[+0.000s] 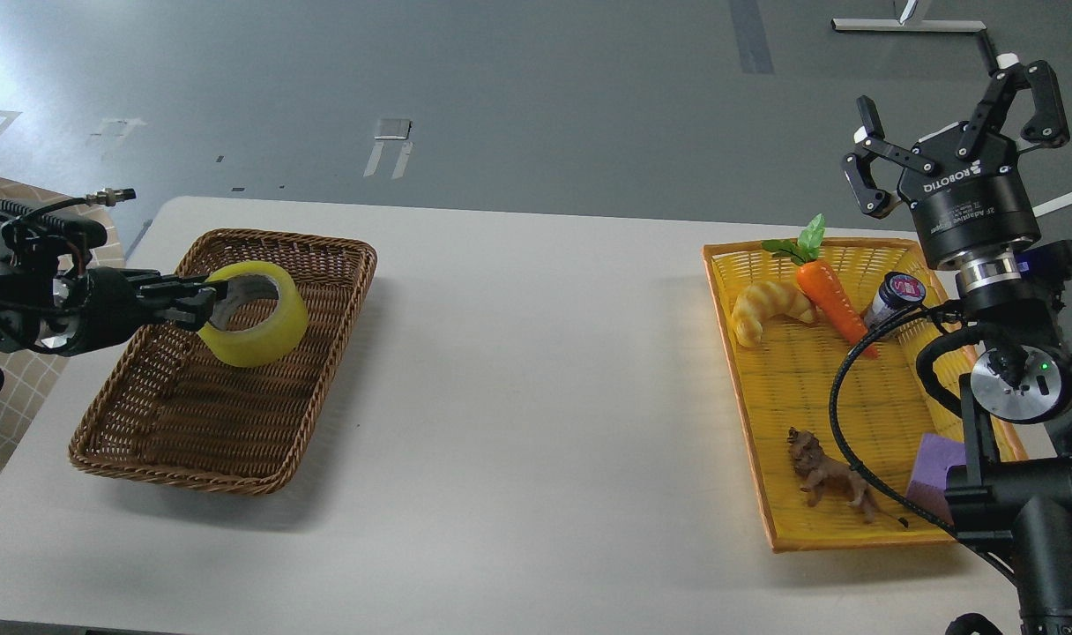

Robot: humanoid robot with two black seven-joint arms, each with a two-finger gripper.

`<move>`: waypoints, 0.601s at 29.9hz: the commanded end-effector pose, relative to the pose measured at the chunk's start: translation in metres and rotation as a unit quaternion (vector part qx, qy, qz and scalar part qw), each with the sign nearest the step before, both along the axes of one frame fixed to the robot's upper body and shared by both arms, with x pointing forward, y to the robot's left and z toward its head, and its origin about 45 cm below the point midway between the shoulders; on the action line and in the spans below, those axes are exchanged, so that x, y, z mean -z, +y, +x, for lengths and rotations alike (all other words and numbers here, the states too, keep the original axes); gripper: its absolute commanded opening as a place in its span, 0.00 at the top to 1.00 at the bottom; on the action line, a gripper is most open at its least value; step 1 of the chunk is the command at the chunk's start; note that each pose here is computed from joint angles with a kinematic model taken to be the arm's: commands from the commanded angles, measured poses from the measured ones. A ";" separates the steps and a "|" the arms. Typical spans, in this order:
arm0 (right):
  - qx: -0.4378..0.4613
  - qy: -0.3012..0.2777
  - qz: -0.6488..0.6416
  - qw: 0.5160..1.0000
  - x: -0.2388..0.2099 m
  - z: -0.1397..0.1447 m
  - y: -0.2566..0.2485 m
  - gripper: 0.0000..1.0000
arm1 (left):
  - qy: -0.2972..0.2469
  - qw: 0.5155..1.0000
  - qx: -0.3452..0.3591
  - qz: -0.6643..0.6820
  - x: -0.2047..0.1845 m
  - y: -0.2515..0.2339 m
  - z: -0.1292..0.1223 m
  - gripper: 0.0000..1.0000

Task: Place and transfer tape with both arms
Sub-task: 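Carry the tape roll over the wicker basket and lower it in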

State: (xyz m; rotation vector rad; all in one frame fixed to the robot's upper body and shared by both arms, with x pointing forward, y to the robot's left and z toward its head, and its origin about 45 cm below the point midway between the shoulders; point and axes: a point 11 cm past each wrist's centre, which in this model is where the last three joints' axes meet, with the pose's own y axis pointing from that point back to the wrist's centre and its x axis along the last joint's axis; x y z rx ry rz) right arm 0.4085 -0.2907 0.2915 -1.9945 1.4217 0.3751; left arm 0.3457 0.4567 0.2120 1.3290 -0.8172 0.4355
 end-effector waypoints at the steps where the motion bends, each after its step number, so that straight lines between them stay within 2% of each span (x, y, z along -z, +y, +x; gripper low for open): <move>1: 0.000 0.000 0.000 1.000 0.000 0.000 0.000 0.02 | 0.008 1.000 -0.002 -0.001 0.007 0.002 -0.006 1.00; 8: 0.000 0.000 0.000 1.000 0.000 0.000 0.000 0.02 | 0.019 1.000 -0.019 0.004 0.024 0.015 -0.018 1.00; 18: 0.000 0.000 0.000 1.000 0.000 0.000 0.000 0.02 | 0.015 0.999 -0.030 0.008 0.027 0.022 -0.018 1.00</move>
